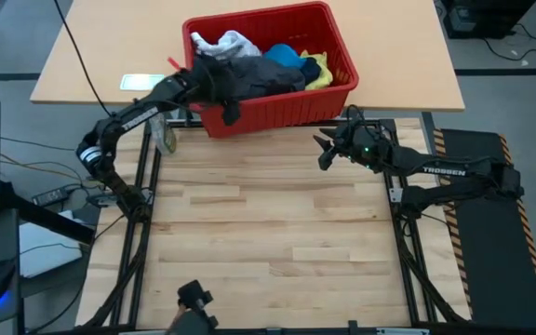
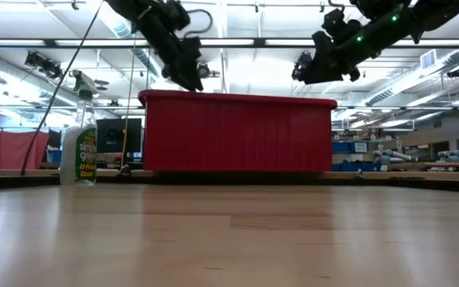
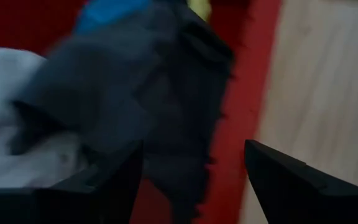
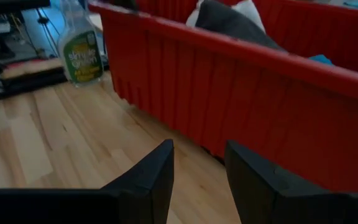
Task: Fold laundry
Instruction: Remove the black shorts from the red bin
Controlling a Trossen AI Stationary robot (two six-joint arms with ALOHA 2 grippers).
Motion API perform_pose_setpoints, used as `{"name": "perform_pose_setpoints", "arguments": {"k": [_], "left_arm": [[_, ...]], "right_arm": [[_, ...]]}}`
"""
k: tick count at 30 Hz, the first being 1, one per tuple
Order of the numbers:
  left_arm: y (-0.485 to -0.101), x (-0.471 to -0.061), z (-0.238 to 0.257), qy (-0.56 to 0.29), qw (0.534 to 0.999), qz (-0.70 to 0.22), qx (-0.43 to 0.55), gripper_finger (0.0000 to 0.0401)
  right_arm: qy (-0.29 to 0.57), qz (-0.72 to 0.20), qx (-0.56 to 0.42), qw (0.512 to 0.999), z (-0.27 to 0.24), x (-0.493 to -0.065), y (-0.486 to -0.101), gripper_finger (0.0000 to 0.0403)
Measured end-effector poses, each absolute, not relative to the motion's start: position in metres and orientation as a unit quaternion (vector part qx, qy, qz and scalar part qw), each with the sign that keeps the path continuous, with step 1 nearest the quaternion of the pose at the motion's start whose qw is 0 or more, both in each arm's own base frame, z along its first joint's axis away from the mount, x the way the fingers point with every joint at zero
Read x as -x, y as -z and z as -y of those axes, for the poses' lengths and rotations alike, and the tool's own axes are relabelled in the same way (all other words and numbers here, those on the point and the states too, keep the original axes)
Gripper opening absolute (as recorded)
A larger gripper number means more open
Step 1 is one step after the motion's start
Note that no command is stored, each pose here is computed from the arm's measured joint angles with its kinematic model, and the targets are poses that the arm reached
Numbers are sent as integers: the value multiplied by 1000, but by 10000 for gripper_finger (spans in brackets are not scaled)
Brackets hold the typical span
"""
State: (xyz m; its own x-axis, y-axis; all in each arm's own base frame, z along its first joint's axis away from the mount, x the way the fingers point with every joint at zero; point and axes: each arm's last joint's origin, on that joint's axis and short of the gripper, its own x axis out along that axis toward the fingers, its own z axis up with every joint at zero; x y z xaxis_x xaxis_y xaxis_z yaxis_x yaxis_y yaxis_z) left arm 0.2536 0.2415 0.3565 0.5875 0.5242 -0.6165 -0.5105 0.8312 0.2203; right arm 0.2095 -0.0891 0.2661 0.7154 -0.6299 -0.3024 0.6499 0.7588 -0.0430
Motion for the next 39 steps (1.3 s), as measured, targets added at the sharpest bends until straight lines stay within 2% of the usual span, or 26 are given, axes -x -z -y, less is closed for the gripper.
{"name": "perform_pose_setpoints", "arguments": {"k": [5, 8, 15, 23, 25, 27, 31, 32, 39], "left_arm": [[-382, -239, -260, -355, 902, -243, -22, 281], [-380, -234, -288, -395, 897, -194, -27, 281], [-330, -231, -347, -405, 892, -201, -4, 281], [-282, -243, -375, -406, 884, -234, 3, 273], [-274, -243, -379, -409, 881, -239, 9, 250], [-272, -243, -380, -415, 877, -241, 9, 204], [-275, -243, -379, -416, 877, -240, 7, 56], [-279, -243, -376, -415, 878, -238, 3, 30], [-364, -241, -322, -384, 905, -160, -88, 15]], "right_arm": [[352, -157, -38, 922, 92, -209, -265, 149], [355, -157, -43, 921, 93, -209, -264, 149], [357, -181, -55, 915, 95, -212, -255, 149], [361, -198, -62, 909, 97, -214, -249, 149], [360, -198, -59, 910, 97, -215, -248, 149], [361, -202, -60, 908, 97, -215, -247, 147], [368, -192, -78, 906, 98, -214, -248, 132], [369, -192, -79, 906, 98, -214, -248, 126], [371, -189, -89, 905, 98, -214, -248, 62]]}}
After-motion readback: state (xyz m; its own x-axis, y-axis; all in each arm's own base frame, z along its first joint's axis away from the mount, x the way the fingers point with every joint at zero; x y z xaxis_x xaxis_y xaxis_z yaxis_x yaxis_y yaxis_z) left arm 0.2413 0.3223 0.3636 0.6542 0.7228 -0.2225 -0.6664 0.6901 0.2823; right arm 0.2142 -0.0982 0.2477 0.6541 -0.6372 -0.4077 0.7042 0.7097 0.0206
